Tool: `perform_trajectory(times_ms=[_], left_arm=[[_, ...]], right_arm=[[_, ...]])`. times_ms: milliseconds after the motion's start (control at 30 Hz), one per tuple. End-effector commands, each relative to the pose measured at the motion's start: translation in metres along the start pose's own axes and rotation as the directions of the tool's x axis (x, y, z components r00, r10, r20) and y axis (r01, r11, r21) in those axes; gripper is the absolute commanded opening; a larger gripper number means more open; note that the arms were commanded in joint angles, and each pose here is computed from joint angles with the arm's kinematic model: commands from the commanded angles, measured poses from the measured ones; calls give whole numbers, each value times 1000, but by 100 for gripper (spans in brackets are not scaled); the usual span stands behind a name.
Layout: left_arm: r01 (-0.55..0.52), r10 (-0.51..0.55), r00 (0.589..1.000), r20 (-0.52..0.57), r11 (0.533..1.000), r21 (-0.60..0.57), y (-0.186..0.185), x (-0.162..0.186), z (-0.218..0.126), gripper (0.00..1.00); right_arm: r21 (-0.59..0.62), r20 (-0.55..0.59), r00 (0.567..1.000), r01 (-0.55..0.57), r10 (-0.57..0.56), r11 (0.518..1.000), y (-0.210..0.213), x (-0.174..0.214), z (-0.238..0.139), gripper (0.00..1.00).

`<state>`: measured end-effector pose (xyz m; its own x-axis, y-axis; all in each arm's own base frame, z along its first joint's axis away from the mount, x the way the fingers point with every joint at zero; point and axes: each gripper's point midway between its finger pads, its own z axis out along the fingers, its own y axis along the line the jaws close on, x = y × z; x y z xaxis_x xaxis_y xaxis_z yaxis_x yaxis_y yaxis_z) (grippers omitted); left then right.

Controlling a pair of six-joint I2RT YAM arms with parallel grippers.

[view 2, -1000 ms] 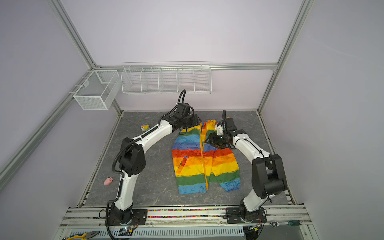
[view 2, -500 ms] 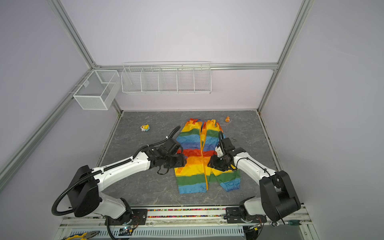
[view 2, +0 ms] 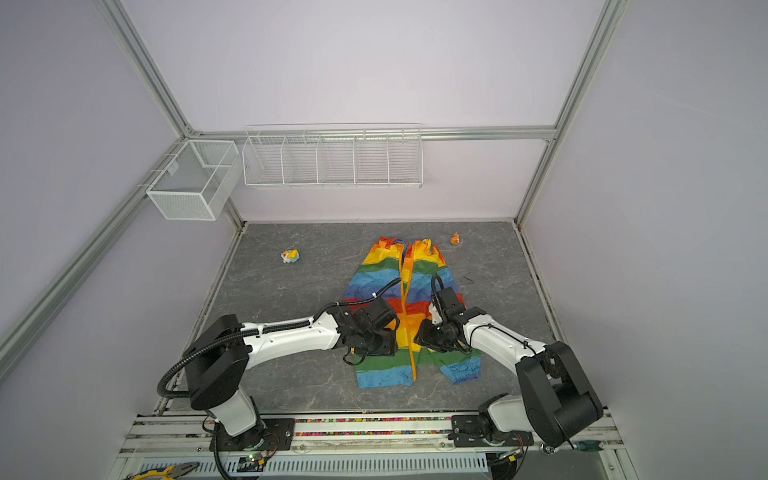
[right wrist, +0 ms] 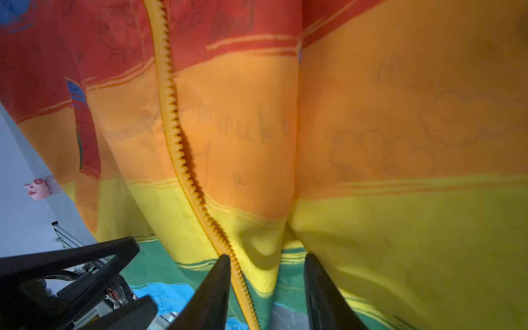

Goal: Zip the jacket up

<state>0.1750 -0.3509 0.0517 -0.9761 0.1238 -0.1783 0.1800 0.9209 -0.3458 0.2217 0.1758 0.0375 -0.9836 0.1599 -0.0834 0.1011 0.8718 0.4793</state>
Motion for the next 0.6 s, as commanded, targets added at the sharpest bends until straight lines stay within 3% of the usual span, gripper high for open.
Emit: perform_trajectory(times_ms=[0,133,267,400,567], left_arm=[[26,-26,1000,-1,999,-32,11,5,13,64],[40,-41,999,-11,997,-71,22,9,28,58],[62,-65,998,-26,992,-114,40,16,44,27],[82,-86,996,-18,984,-157,60,17,44,4],[124,-122,992,21,969,-212,93,8,25,0]], right_arm=[[-3,0,1000,-15,15,1000,0,1,8,44],[-12,-13,1000,-25,25,1000,0,-1,18,41],[-21,-26,999,-41,40,999,0,-3,28,31],[-9,-21,999,-46,46,999,0,-6,28,14],[30,26,1000,-15,14,999,2,-14,7,7]])
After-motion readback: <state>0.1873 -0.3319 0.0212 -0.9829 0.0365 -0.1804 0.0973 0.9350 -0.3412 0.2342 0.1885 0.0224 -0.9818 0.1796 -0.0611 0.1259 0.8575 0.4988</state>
